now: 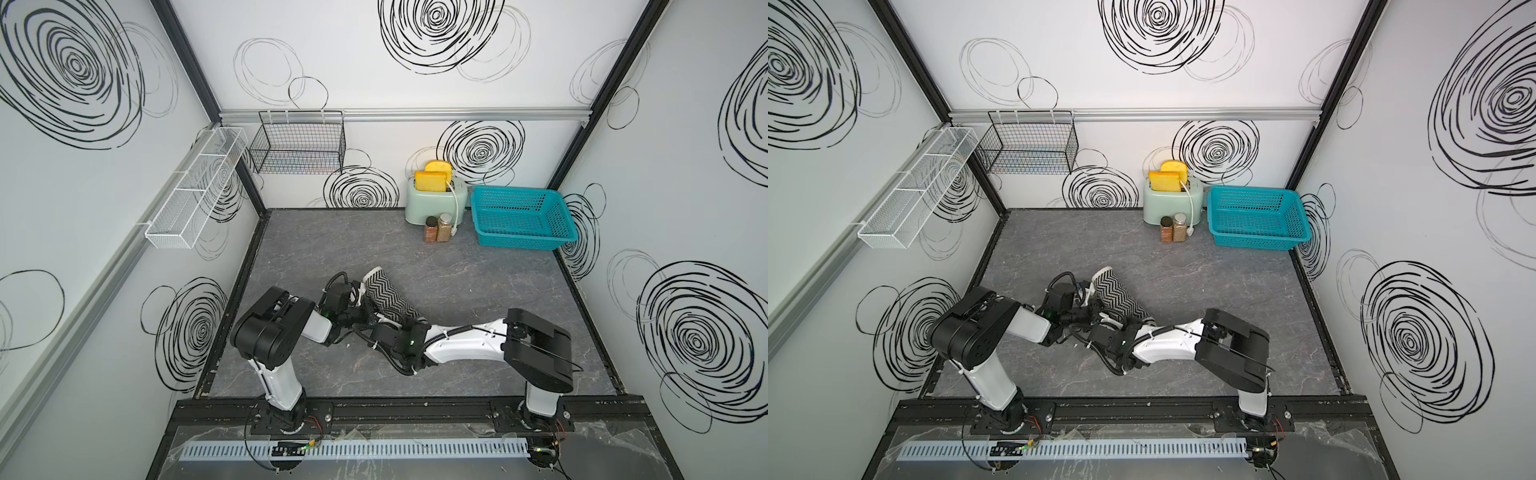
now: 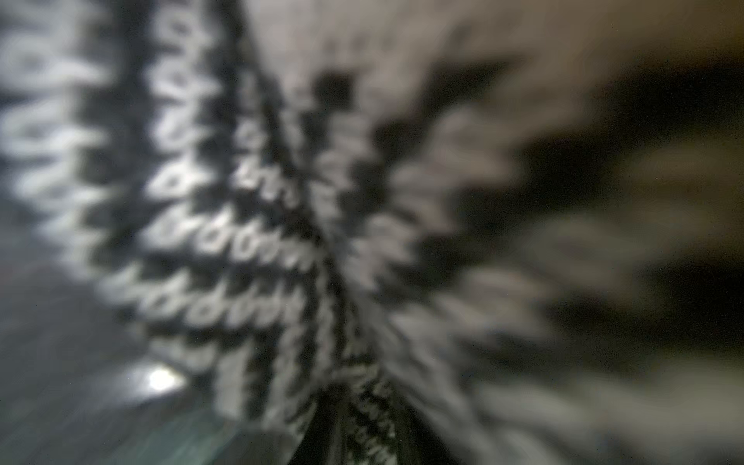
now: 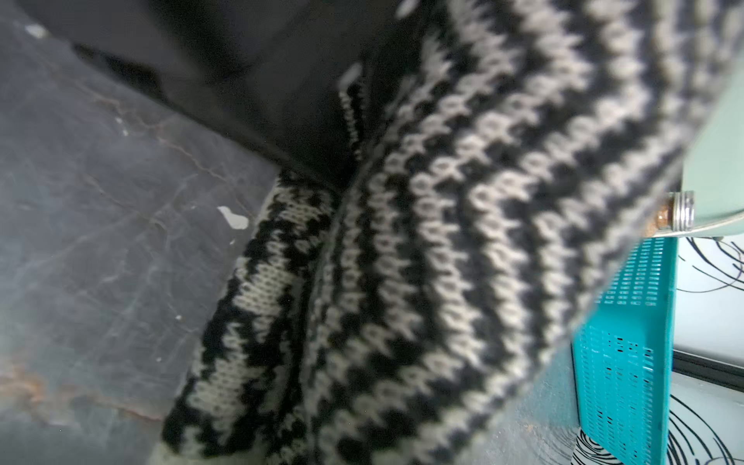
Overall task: Roll up the scarf and place it into the basket
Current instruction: Roll the scarf at the center of the board.
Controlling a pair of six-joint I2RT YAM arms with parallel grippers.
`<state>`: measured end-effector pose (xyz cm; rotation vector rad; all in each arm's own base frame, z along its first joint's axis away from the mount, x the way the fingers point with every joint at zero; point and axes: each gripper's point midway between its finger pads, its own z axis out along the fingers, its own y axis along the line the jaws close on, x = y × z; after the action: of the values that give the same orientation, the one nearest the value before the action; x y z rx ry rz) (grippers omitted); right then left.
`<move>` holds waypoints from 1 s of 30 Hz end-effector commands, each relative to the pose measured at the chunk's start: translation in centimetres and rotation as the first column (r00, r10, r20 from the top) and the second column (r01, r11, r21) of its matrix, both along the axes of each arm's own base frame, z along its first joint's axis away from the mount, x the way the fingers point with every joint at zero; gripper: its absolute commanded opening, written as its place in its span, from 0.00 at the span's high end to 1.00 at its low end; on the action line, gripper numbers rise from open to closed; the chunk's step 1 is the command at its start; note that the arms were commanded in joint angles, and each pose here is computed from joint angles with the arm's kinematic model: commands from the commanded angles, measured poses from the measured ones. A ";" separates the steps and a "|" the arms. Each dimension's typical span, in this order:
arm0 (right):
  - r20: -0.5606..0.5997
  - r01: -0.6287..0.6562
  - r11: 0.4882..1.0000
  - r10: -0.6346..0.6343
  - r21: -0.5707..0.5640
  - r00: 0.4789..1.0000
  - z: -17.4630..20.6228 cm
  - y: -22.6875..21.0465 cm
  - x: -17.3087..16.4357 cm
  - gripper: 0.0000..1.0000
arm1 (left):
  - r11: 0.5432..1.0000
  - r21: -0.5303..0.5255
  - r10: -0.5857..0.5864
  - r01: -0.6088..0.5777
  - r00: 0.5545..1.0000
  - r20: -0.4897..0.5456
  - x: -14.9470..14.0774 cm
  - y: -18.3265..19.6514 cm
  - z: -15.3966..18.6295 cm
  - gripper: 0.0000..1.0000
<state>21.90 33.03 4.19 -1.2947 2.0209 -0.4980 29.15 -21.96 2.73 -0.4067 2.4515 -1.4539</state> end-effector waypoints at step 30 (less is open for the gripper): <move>-0.175 -0.040 0.999 0.040 0.000 0.984 -4.3 1.2 -2.3 0.89 | 0.990 -0.127 -0.040 0.066 0.979 0.202 3.8 -0.4 7.8 0.73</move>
<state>21.94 34.73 3.49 -1.3003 2.0053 -0.4892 32.08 -22.20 9.91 -0.2700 2.2981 -1.5799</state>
